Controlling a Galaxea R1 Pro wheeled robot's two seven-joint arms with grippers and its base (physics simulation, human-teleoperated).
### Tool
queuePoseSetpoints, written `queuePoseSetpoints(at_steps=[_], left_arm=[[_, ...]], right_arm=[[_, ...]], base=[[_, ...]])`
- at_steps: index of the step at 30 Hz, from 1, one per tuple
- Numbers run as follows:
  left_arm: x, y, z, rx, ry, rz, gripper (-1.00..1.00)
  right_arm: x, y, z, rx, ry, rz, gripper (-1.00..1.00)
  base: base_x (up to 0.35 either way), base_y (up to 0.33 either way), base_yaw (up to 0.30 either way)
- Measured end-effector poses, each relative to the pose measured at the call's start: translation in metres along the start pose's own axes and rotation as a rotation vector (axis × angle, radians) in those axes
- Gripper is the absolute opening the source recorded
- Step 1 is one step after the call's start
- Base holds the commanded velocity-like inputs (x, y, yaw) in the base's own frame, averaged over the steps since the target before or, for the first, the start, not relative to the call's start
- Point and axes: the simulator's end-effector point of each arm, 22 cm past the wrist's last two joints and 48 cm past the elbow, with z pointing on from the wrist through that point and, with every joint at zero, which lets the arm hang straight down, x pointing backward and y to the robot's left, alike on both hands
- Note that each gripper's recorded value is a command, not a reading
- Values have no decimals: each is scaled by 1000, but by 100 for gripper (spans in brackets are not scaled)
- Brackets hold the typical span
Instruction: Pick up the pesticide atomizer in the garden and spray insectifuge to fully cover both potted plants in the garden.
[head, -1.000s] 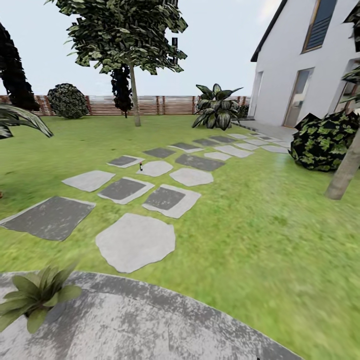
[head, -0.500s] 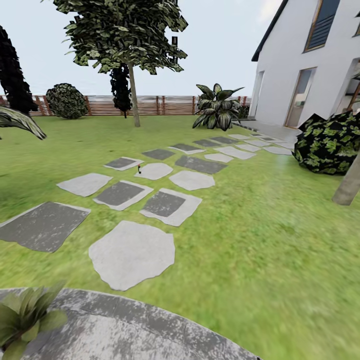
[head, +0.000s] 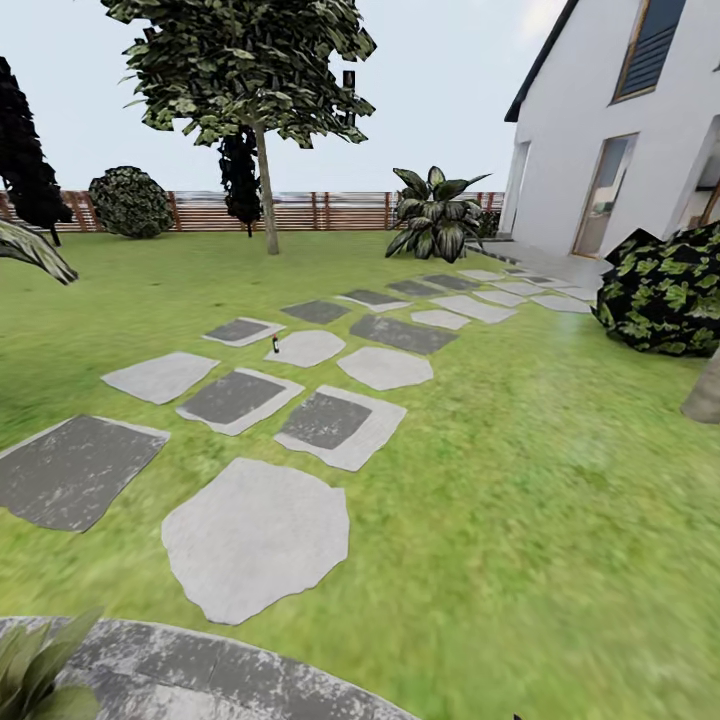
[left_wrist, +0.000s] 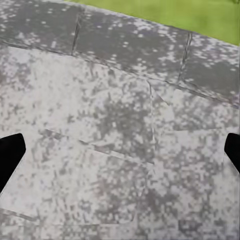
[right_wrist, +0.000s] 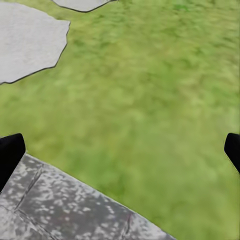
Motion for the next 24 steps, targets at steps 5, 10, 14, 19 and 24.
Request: queuePoseSetpoints(at_steps=[5,10,14,19,24], left_arm=[[0,0,0,0,0,0,100],[0,0,0,0,0,0,100],[1,0,0,0,1,0,100],[1,0,0,0,1,0,100],[2,0,0,0,2,0,100]], right_arm=[[0,0,0,-2,0,0,100],[0,0,0,0,0,0,100],[0,0,0,0,0,0,100],[0,0,0,0,1,0,100],[0,0,0,0,0,0,100]], base=[[341,0,0],[341,0,0],[341,0,0],[341,0,0],[341,0,0]])
